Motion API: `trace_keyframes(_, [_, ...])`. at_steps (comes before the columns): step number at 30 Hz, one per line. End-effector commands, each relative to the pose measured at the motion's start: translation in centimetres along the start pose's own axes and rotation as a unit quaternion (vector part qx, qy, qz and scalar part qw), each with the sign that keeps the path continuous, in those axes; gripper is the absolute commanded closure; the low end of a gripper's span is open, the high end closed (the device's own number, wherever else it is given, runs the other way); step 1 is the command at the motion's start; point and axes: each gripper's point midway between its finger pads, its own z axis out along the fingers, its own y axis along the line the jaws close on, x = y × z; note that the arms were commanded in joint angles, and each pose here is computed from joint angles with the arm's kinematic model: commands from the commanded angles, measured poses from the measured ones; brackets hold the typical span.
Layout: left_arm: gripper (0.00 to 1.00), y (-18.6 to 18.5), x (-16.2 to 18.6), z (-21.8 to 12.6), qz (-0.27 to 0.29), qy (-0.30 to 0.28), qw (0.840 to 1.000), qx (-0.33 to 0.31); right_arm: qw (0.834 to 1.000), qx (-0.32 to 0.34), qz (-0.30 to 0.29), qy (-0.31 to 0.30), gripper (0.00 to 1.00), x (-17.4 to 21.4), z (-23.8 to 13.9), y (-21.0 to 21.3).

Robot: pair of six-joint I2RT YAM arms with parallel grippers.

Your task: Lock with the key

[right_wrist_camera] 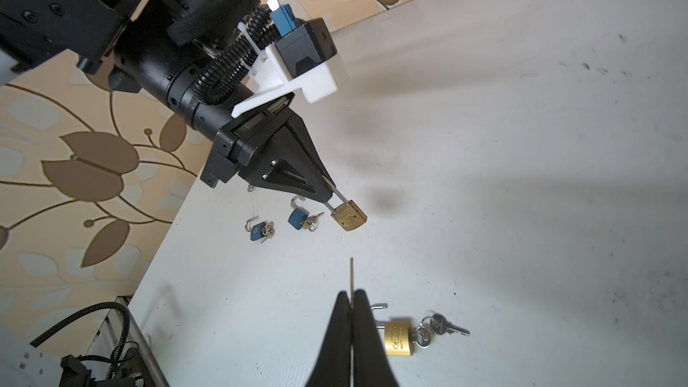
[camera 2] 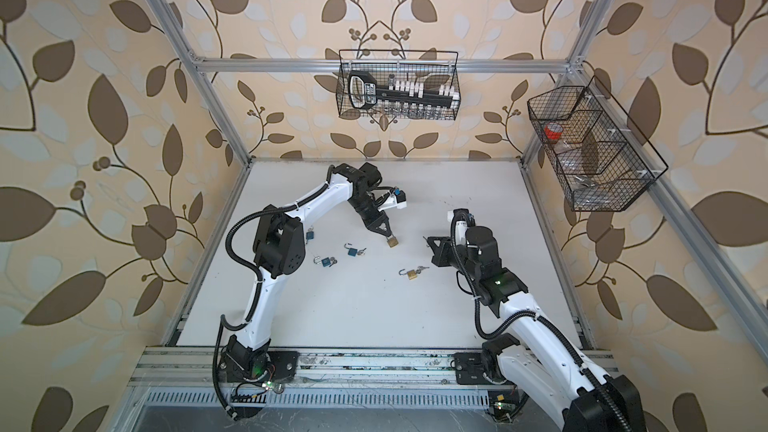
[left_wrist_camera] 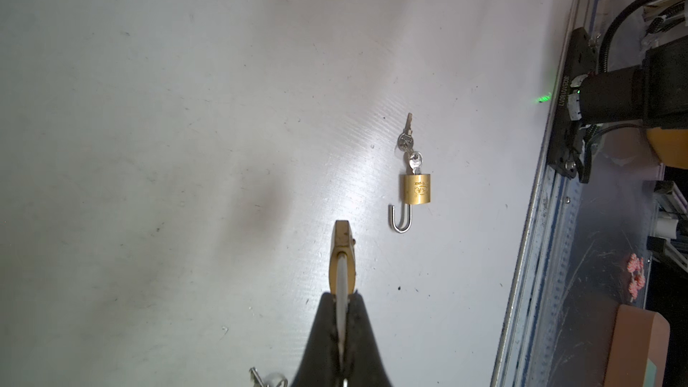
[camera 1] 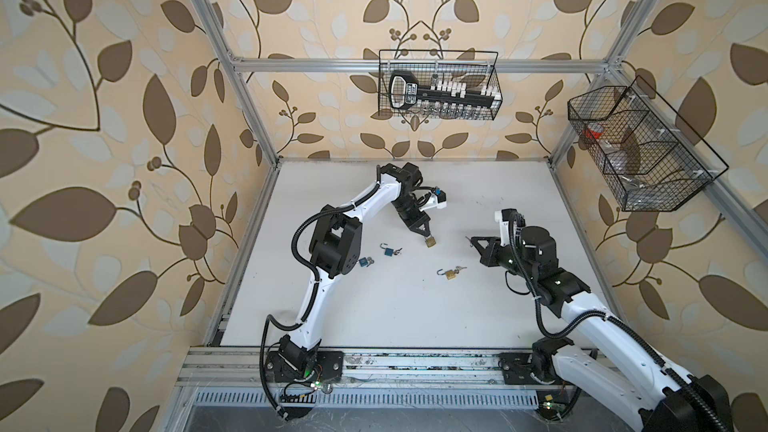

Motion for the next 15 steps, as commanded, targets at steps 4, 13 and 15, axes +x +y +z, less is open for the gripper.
trace_keyframes(4, [1.0, 1.2, 0.7, 0.4, -0.005, 0.022, 1.0, -0.005, 1.0, -0.002, 0.005, 0.018, 1.0, 1.1, 0.1, -0.3])
trace_keyframes(13, [1.0, 2.5, 1.2, 1.5, -0.018, 0.037, 0.999, -0.013, 1.0, -0.01, 0.007, 0.024, 1.0, 1.4, 0.1, -0.1])
trace_keyframes(15, [1.0, 2.7, 1.3, 1.8, -0.021, 0.039, 0.999, -0.013, 1.0, -0.014, 0.008, 0.026, 1.0, 1.5, 0.1, 0.0])
